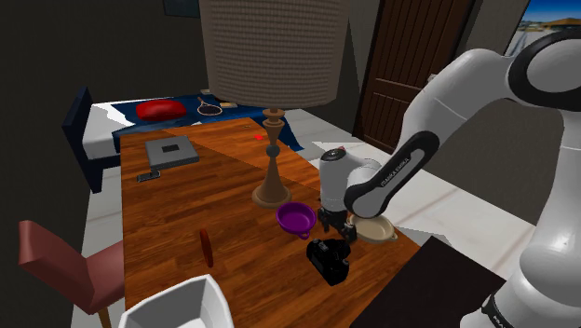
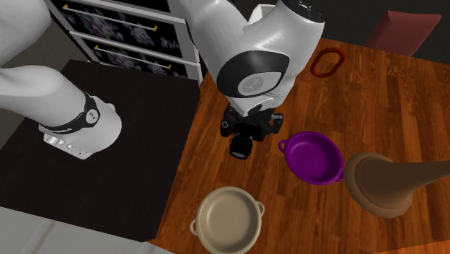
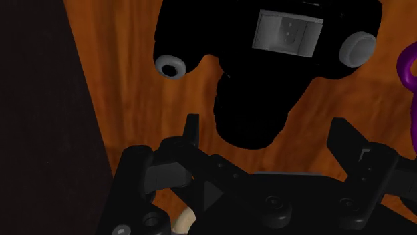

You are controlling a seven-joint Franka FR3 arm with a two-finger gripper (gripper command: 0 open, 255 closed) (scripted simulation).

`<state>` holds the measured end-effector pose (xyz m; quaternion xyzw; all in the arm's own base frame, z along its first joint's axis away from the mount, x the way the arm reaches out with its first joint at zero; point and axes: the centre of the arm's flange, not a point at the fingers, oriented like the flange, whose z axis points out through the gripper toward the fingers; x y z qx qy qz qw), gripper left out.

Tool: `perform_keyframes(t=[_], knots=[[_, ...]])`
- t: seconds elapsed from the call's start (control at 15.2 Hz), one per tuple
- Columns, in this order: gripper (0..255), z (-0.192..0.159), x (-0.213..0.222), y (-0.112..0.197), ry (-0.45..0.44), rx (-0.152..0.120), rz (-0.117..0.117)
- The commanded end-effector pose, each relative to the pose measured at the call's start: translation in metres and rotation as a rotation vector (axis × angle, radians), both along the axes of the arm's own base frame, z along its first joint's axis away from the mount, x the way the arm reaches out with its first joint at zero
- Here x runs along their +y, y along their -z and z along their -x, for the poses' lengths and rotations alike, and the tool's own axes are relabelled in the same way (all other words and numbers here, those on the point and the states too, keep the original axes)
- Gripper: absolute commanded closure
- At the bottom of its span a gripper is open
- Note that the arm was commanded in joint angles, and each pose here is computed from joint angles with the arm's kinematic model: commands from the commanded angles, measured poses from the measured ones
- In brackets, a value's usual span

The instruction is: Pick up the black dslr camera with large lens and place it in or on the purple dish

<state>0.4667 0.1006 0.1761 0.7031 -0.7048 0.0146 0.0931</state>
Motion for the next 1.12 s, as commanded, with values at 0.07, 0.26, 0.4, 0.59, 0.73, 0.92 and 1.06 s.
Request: perform_keyframes(t=[0.07, 0.26, 0.4, 0.59, 0.73, 0.92, 1.06], knots=[[0, 0.002, -0.003, 0.016, 0.002, 0.0, 0.0], [0, 0.003, -0.004, 0.024, 0.002, 0.0, 0.0], [0, 0.002, -0.004, 0.024, 0.002, 0.0, 0.0], [0, 0.002, -0.004, 0.024, 0.002, 0.0, 0.0], [255, 0.003, -0.004, 0.024, 0.002, 0.0, 0.0], [255, 0.002, -0.004, 0.024, 0.002, 0.0, 0.0], [255, 0.002, -0.004, 0.024, 0.002, 0.0, 0.0]])
